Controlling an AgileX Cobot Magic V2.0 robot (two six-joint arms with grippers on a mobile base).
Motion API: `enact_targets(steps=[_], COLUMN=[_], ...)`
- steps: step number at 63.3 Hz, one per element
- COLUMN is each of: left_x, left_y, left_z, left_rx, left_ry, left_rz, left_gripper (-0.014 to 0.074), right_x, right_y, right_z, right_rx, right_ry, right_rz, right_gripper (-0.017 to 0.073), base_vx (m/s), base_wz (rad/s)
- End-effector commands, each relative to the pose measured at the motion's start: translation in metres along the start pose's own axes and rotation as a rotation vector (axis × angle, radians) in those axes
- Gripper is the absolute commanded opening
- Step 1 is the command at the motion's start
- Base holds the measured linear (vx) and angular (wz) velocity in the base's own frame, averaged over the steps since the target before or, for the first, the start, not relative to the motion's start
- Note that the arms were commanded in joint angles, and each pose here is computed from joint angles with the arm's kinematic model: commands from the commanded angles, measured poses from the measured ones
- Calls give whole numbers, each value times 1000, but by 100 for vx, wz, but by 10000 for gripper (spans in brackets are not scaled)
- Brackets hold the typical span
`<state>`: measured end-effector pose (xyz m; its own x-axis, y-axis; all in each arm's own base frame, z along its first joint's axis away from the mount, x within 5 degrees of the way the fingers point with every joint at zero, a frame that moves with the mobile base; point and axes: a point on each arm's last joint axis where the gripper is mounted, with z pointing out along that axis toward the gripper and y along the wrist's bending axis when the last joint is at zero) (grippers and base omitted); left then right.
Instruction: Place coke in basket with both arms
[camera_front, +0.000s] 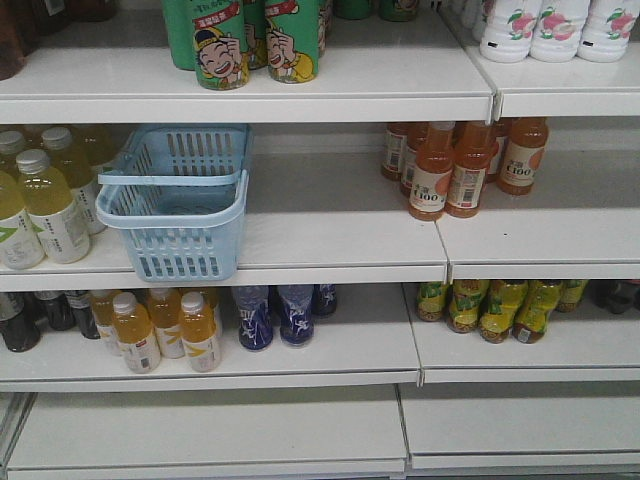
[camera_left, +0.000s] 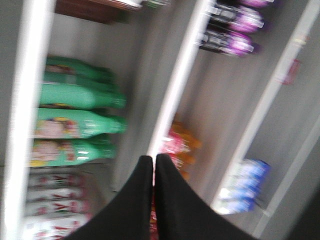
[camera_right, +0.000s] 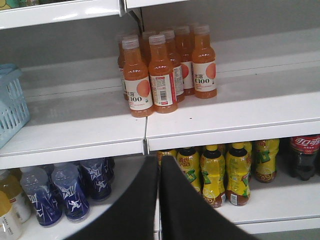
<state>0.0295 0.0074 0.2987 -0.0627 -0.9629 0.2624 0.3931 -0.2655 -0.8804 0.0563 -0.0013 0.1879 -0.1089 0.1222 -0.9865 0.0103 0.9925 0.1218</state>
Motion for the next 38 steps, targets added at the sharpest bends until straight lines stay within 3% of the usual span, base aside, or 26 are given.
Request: enact_targets(steps=[1, 10, 20, 28, 30, 38], left_x=[9, 19, 36, 49, 50, 49], left_y=[-52, -103, -143, -150, -148, -123], left_z=[-4, 4, 33, 73, 81, 120], left_rx=[191, 356, 425, 377, 361, 228], left_ry=[0, -45, -46, -14, -4, 33], left_rz=[102, 258, 504, 731, 763, 745], left_gripper=[-6, -6, -6, -6, -6, -6], right_x=[-4, -4, -4, -4, -4, -4], right_y=[2, 2, 2, 2, 2, 2], right_z=[-1, -1, -1, -1, -1, -1], right_rx=[-21, -21, -21, -21, -21, -21], right_ry=[-77, -77, -77, -77, -77, -77], right_rz=[-20, -20, -20, -20, -20, -20], right_gripper=[-4, -4, -4, -4, -4, -4], base_vx=[0, 0, 0, 0, 0, 0], base_wz=[0, 0, 0, 0, 0, 0])
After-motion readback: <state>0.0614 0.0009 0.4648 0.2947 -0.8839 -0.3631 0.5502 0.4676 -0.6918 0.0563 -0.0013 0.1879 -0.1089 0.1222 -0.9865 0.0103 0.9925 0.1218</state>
